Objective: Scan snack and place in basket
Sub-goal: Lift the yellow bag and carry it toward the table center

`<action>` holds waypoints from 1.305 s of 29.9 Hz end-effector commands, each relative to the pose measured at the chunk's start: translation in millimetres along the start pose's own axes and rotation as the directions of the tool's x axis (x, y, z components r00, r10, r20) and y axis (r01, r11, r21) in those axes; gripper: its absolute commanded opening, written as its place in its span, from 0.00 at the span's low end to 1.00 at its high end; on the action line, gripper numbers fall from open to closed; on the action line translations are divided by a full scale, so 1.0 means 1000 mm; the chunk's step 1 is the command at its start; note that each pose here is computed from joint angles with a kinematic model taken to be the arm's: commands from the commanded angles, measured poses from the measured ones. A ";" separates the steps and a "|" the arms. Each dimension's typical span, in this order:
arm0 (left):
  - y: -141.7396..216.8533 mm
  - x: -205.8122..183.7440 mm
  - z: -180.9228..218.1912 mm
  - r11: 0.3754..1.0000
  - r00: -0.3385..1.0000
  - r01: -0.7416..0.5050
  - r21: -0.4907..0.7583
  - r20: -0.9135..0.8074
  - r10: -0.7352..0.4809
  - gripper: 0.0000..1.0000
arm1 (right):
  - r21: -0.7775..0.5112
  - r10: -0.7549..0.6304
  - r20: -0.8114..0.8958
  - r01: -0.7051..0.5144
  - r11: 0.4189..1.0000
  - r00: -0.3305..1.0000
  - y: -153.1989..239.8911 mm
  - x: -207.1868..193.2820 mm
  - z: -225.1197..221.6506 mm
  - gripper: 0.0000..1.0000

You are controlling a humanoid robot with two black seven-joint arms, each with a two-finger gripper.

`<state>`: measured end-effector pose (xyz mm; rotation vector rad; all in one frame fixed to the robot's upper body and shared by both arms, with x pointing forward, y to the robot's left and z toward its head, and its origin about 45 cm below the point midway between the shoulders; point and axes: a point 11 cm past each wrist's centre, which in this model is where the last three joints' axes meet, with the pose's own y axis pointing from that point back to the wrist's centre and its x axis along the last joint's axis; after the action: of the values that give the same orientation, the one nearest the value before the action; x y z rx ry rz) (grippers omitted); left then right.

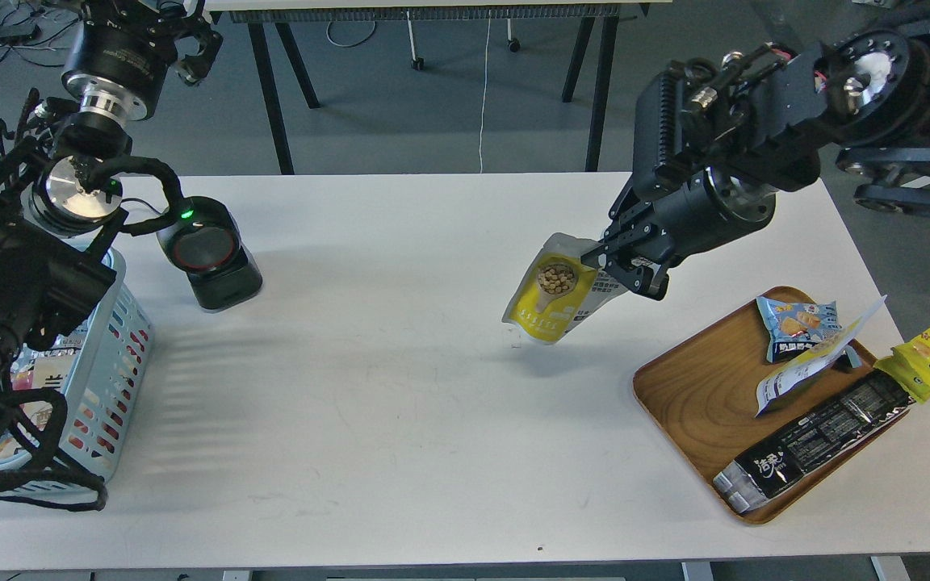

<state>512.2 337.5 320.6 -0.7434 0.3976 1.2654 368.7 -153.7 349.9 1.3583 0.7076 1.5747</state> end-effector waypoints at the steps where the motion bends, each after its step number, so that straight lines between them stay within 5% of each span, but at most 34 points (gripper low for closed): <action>1: 0.000 0.000 0.000 1.000 1.000 -0.005 -0.011 0.002 0.005 1.00 | 0.016 0.014 -0.012 -0.013 1.000 1.000 -0.014 0.020 -0.001 0.00; 20: -0.003 -0.006 -0.002 1.000 1.000 0.016 -0.014 -0.015 -0.016 1.00 | 0.077 0.048 -0.059 -0.043 0.996 0.997 -0.087 0.061 -0.012 0.00; 39: -0.001 -0.004 -0.001 1.000 1.000 0.011 -0.018 -0.016 -0.012 1.00 | 0.138 0.047 -0.058 -0.039 0.990 0.997 -0.110 0.057 -0.032 0.00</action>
<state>512.8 332.4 322.5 -0.7719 0.3981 1.2521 368.2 -51.5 273.9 1.4372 0.8406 1.6357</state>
